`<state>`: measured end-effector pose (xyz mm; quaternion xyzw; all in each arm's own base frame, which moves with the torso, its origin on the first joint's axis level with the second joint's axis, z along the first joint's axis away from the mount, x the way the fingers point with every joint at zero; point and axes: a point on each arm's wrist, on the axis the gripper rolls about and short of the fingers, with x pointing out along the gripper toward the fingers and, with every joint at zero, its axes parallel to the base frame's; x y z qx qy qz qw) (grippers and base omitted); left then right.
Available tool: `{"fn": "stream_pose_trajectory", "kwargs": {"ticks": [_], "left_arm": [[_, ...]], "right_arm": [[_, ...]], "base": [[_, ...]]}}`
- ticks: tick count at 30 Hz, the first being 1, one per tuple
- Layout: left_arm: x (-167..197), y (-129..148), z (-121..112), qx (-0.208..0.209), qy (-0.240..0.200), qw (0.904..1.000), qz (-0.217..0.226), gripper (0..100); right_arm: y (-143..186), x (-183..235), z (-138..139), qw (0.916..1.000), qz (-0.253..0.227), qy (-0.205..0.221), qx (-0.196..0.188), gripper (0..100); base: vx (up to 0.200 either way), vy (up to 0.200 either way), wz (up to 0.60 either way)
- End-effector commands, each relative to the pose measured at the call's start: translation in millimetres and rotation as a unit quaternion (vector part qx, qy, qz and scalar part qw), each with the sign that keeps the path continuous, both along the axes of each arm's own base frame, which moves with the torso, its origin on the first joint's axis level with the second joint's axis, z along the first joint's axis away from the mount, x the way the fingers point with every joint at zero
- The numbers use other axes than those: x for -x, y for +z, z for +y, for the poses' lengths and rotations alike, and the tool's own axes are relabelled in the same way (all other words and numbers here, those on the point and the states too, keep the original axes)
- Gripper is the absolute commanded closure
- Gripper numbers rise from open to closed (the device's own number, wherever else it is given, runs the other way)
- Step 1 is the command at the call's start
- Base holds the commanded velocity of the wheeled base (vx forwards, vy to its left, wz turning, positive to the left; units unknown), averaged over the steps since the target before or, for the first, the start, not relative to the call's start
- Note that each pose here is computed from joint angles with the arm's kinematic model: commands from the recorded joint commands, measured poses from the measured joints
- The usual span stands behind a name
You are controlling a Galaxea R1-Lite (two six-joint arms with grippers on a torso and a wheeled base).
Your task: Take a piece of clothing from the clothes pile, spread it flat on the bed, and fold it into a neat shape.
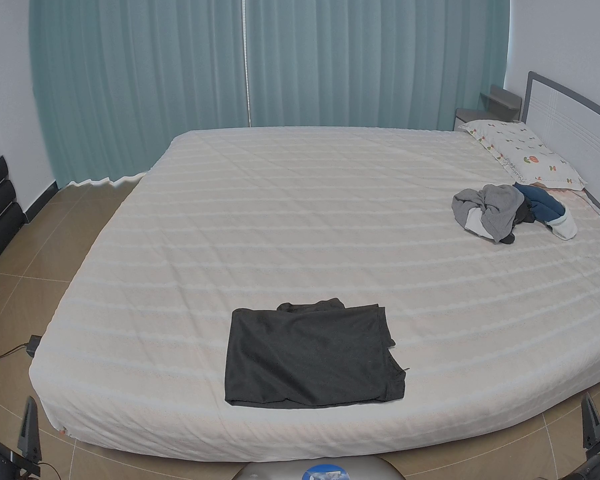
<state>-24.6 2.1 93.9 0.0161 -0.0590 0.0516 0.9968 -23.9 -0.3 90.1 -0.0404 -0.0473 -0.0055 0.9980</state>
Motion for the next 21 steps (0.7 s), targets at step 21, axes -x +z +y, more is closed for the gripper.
{"fn": "stream_pose_trajectory", "kwargs": {"ticks": [21], "left_arm": [[-1.4, -11.2, -6.0, 0.031, -0.136, 0.9895, 0.037, 0]], "right_arm": [[-14.0, -0.9, 0.1, 0.9982, 0.049, 0.000, -0.035, 0]], "base": [[0.000, 0.000, 0.00]]}}
